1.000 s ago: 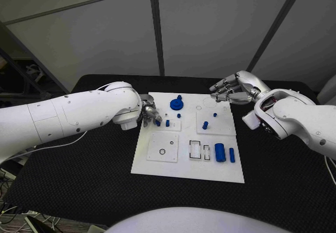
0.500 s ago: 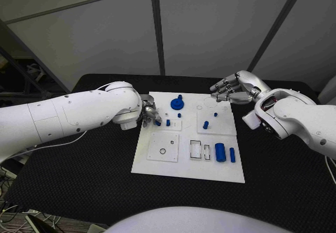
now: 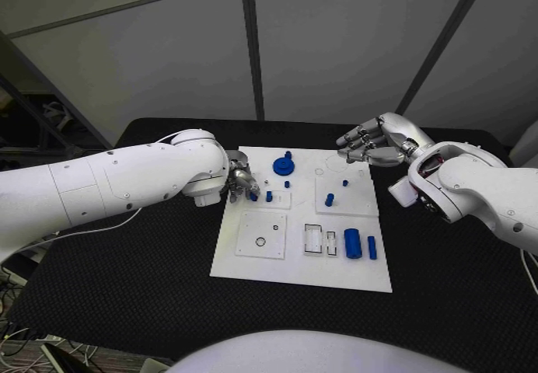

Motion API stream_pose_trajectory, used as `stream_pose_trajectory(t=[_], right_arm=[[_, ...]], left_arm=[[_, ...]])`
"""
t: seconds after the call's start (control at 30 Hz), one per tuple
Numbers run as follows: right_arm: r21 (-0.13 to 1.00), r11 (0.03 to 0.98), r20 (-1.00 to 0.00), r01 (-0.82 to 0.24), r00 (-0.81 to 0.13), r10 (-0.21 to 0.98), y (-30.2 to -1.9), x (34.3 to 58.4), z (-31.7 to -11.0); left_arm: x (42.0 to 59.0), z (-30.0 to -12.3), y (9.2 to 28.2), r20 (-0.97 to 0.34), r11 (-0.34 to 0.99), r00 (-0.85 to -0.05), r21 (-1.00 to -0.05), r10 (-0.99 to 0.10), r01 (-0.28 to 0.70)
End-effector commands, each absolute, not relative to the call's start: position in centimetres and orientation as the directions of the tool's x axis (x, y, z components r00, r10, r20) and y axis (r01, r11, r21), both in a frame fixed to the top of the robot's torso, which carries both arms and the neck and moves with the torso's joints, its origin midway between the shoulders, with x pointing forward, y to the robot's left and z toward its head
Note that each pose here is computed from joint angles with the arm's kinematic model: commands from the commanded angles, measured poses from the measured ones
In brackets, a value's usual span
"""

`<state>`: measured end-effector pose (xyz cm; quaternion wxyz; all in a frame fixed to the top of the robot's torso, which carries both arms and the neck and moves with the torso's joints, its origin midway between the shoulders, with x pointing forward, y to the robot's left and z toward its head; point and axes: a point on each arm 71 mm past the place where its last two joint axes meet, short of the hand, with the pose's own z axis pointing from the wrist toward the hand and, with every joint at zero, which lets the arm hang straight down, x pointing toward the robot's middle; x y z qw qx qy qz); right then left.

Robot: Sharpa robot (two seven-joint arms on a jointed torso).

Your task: Assemble the parts on the task board

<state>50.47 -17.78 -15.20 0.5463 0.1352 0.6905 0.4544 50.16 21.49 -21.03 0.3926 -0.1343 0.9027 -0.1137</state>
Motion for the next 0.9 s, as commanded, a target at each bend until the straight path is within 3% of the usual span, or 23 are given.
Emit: stream_pose_trajectory(t=[0.03, 0.9], right_arm=[[0.774, 0.547, -0.632, -0.319, -0.37, 0.68, -17.69, 50.44, -15.06], [0.774, 0.548, -0.633, -0.317, -0.368, 0.681, -17.86, 50.38, -15.03]], left_arm=[[50.0, -21.37, 21.49, -0.663, 0.948, -0.684, -0.281, -0.304, -0.15], [50.55, -21.53, 22.05, -0.665, 0.946, -0.675, -0.273, -0.318, -0.177]])
